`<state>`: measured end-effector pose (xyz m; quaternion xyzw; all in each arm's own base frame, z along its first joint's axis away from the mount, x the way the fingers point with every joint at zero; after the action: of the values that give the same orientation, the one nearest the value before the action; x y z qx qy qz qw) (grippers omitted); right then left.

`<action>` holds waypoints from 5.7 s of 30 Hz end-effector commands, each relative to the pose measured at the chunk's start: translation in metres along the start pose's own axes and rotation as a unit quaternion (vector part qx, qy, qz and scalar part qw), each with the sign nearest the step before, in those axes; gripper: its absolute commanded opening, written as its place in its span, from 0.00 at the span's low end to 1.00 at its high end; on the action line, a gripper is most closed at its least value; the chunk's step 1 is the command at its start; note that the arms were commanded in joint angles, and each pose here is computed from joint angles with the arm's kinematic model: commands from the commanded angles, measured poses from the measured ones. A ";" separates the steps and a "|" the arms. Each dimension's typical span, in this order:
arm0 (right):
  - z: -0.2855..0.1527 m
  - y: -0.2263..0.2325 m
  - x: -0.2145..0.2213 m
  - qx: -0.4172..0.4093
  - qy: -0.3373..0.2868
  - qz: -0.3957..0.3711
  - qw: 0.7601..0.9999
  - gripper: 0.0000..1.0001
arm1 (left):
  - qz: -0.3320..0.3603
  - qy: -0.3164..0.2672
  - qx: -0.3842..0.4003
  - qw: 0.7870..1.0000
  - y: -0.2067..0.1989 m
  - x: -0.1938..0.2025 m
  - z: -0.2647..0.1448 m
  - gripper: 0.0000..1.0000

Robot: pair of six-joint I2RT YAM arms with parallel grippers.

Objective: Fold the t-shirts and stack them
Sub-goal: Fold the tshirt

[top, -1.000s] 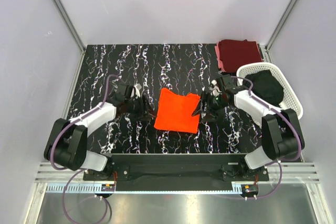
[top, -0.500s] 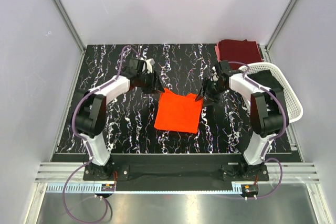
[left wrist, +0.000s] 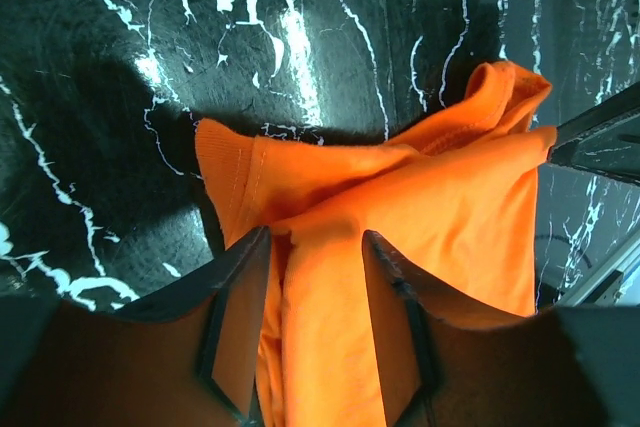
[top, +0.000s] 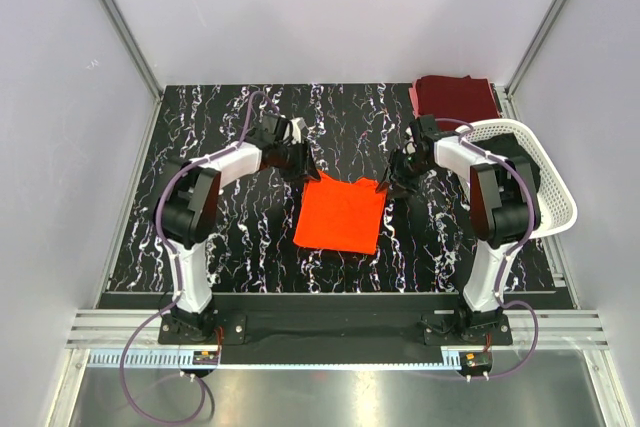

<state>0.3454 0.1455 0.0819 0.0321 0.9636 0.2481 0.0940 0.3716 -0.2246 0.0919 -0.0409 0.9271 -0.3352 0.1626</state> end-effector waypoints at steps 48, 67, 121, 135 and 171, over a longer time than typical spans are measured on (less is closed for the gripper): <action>-0.004 -0.020 -0.101 0.049 -0.111 -0.014 0.992 0.24 | 0.000 -0.121 0.013 0.993 -0.026 -0.140 0.036 0.38; -0.026 0.119 -0.006 -0.233 0.017 -0.078 0.969 0.00 | -0.022 -0.031 0.126 0.991 -0.036 -0.023 -0.038 0.00; -0.019 0.045 0.030 -0.145 0.071 -0.069 0.984 0.09 | -0.045 0.028 -0.042 0.998 0.045 0.032 -0.025 0.02; -0.090 -0.012 0.021 0.054 -0.029 0.058 0.996 0.58 | 0.215 -0.044 -0.079 0.972 -0.085 0.069 -0.036 0.58; -0.111 -0.050 0.061 0.050 -0.052 0.105 0.992 0.68 | 0.373 -0.083 -0.139 0.913 -0.162 0.108 -0.015 0.67</action>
<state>0.2628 0.0542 0.1433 0.1610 0.9617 0.1954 0.1045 0.2656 -0.3590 0.0945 0.2321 0.9292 -0.0247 0.2867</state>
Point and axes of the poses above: each gripper's point midway between its finger pads, its own z axis out along the fingers, its own y axis along the line the jaws close on, x = y × z, the point moved 5 cm from there along -z, back along the fingers, and after that the axes turned 10 degrees about -z, right-handed, at the moved point
